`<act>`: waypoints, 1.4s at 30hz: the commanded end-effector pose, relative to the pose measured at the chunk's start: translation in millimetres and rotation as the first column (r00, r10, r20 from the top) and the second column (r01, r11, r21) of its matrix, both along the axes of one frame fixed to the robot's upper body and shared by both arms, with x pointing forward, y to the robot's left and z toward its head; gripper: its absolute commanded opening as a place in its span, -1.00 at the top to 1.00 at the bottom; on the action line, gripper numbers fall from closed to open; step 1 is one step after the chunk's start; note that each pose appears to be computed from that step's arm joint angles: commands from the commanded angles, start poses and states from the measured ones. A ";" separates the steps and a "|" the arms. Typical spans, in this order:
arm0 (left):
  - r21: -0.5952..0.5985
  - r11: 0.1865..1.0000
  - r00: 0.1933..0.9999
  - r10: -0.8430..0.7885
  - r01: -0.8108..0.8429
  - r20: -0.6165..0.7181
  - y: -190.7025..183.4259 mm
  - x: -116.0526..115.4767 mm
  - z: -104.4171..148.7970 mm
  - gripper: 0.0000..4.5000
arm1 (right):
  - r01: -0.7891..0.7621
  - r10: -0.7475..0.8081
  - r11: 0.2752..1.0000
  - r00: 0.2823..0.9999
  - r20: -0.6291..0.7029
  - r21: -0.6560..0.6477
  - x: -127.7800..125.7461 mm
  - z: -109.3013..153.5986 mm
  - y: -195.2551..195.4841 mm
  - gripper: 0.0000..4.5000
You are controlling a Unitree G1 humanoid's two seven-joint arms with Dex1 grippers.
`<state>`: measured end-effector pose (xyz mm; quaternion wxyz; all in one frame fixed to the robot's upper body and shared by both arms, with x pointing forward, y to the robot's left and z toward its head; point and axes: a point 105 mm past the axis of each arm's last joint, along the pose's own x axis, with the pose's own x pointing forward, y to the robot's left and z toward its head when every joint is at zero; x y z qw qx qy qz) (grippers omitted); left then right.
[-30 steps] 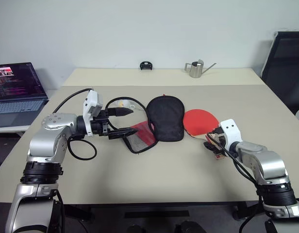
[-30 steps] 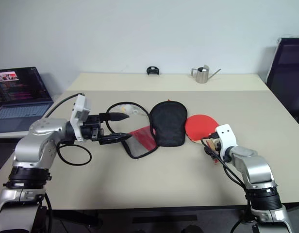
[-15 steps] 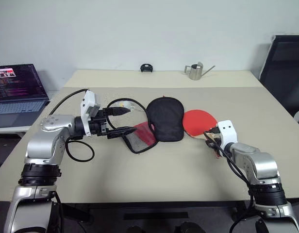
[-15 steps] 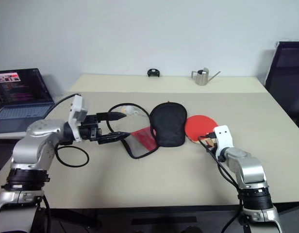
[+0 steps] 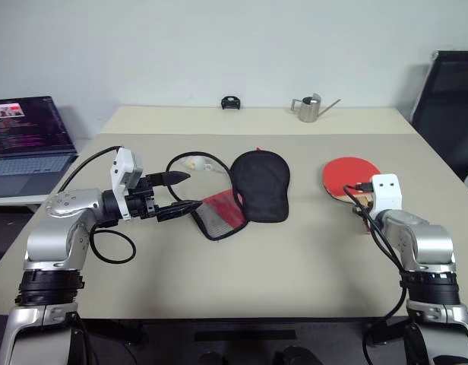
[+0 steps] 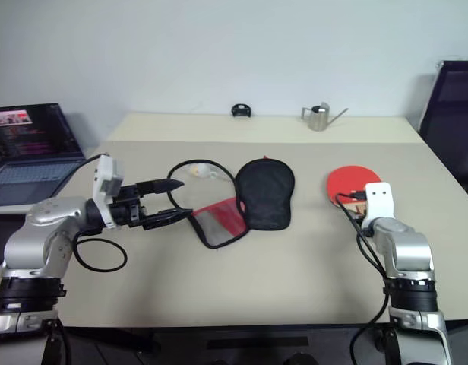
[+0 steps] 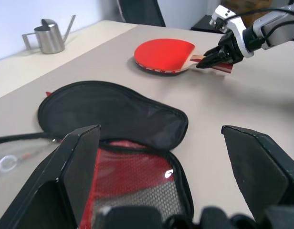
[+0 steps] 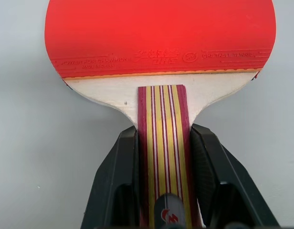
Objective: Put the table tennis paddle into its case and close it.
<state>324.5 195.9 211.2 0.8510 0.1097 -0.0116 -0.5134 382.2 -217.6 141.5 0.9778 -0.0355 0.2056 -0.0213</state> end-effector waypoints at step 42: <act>0.000 1.000 0.998 0.027 -0.027 0.064 2.4 -10.7 15.9 -0.97 | -0.291 0.281 0.945 0.956 0.082 0.149 53.2 4.3 214.9 0.51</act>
